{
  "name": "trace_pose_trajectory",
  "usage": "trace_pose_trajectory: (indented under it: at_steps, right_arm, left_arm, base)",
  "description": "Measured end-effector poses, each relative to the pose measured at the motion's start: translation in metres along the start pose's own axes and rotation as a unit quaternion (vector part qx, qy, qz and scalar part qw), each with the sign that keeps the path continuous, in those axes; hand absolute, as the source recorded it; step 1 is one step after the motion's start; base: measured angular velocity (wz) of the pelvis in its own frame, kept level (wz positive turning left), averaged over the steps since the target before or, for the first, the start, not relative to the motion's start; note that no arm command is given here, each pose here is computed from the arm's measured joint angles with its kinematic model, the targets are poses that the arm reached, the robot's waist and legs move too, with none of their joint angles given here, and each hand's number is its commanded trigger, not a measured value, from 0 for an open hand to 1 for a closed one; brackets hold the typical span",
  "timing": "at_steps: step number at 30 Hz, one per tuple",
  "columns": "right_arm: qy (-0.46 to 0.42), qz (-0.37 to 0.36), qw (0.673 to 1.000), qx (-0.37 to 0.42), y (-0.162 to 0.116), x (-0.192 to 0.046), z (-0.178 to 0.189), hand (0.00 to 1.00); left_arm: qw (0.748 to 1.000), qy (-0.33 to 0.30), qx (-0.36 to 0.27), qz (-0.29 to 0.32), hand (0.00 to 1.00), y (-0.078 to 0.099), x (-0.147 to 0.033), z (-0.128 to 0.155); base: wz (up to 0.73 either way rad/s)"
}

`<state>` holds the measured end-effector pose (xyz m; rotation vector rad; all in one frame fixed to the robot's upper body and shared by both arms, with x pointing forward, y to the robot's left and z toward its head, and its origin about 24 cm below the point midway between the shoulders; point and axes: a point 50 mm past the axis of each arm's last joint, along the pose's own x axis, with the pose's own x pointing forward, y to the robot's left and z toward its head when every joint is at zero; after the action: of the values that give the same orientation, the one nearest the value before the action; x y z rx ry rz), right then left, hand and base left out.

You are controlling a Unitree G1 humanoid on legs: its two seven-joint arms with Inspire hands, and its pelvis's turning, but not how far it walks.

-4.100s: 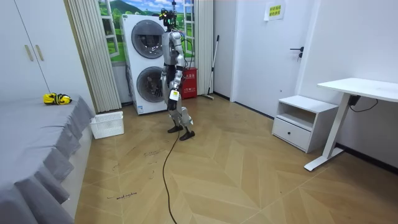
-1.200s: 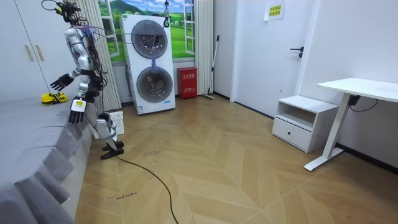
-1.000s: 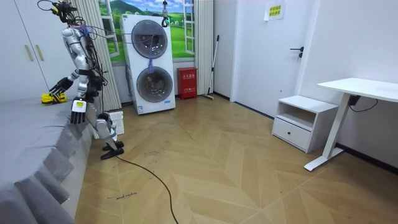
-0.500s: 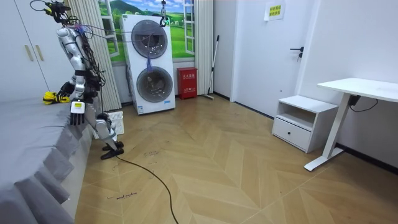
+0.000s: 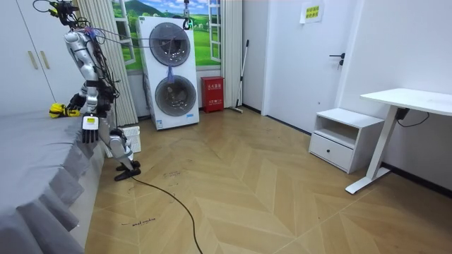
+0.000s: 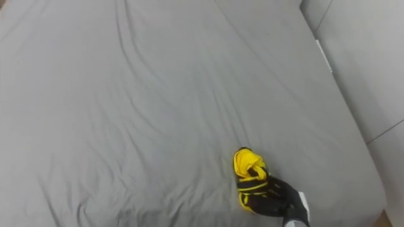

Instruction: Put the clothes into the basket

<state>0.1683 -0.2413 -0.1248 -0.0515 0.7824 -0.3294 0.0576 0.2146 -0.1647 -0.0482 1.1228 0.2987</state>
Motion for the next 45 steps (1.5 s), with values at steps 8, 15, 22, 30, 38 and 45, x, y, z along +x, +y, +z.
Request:
trace_pose_trajectory:
  at_steps: [8, 15, 22, 30, 38, 45]
  right_arm:
    - [0.044, -0.014, 0.999, -0.005, -0.006, -0.005, -0.021, 1.00]
    - [0.049, -0.016, 0.999, -0.002, -0.007, -0.007, -0.025, 1.00]
    - [0.056, -0.019, 0.998, -0.002, -0.008, -0.009, -0.030, 1.00]
    - [0.045, -0.031, 0.998, 0.007, -0.014, -0.011, -0.028, 1.00]
    - [-0.089, -0.040, 0.991, 0.089, -0.023, -0.016, 0.030, 1.00]
    - [-0.171, -0.081, 0.972, 0.142, -0.045, -0.022, 0.072, 1.00]
  left_arm:
    - [1.000, 0.001, 0.002, 0.010, 0.00, 0.008, 0.001, 0.001]
    - [1.000, 0.005, 0.003, 0.015, 0.00, 0.010, 0.000, 0.000]
    - [1.000, 0.007, 0.005, 0.022, 0.00, 0.014, -0.001, -0.003]
    - [0.999, 0.007, -0.001, 0.038, 0.00, 0.019, -0.003, -0.006]
    - [0.998, 0.001, 0.003, 0.070, 0.00, 0.030, -0.006, -0.008]
    - [0.997, 0.013, 0.004, 0.072, 0.00, 0.029, -0.003, -0.003]
  base:
    - [0.00]
    - [0.00]
    - [-0.01]
    - [-0.01]
    - [-0.07]
    - [-0.25]
